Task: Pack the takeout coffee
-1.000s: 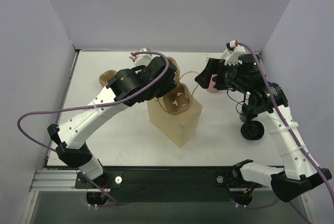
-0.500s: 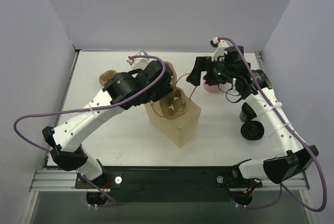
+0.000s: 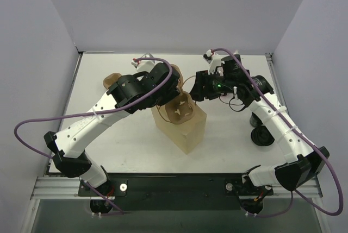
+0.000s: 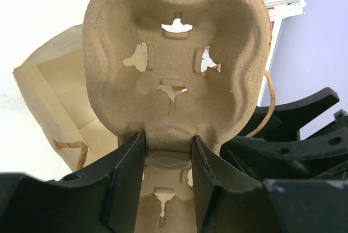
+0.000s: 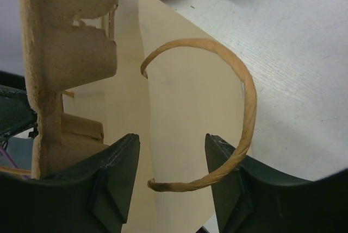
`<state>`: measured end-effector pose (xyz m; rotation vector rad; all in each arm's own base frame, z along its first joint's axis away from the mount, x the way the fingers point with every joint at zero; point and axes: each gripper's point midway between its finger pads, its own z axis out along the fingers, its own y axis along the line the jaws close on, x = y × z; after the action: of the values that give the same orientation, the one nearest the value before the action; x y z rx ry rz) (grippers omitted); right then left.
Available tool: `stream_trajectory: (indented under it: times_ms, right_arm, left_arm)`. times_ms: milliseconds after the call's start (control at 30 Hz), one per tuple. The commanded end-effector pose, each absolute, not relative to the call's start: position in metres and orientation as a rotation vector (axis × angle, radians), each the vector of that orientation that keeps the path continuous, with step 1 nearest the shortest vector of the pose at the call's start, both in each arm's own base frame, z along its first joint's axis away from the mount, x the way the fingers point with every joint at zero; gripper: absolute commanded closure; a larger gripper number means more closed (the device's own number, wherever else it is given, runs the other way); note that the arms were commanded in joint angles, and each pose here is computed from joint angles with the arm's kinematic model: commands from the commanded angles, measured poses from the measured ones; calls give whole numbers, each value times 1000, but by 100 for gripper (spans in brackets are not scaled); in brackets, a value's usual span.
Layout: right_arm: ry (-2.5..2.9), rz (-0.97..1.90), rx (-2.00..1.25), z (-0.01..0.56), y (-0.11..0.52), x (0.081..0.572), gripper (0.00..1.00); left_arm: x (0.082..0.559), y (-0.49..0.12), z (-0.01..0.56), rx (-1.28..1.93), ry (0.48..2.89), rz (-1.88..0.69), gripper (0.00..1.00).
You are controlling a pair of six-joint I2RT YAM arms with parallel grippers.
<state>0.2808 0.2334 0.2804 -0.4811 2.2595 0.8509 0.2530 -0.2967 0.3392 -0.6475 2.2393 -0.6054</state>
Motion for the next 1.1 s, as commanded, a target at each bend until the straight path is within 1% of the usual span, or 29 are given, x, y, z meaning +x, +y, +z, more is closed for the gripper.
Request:
stream_trajectory:
  times_ms: [0,33,67,100,267,300,367,500,667,867,1067]
  right_arm:
    - [2252,839,-516,279,236,273,52]
    - [2261,838,-506,278,236,273,57]
    - [2267,843,-501,277,237,272,61]
    - [2269,848,-504,277,240,271,67]
    - [2309,854,-476,270,250,263,79]
    - [2310,842,-470,269,252,260,90]
    - [2315,775,-367,270,244,266,100]
    - [2269,740,-150,286,231,273,100]
    - [2222,708,166,288,215,273,100]
    - [2198,673,270,285,209,267,100]
    - [2179,642,334,281,200,264,100]
  left_arm:
    - [247,-289,352,-902,2201,-707,78]
    - [246,-289,352,-900,2201,-708,79]
    - [246,-289,352,-902,2201,-707,79]
    - [247,-289,352,-902,2199,-707,79]
    - [250,-285,359,-893,2169,-707,79]
    - [250,-285,361,-888,2162,-711,79]
    - [251,-286,362,-879,2161,-711,79]
    - [256,-292,369,-831,2152,-724,79]
    - [260,-307,386,-754,2148,-773,79]
    - [262,-335,398,-655,2159,-882,79]
    - [261,-340,387,-645,2192,-867,79]
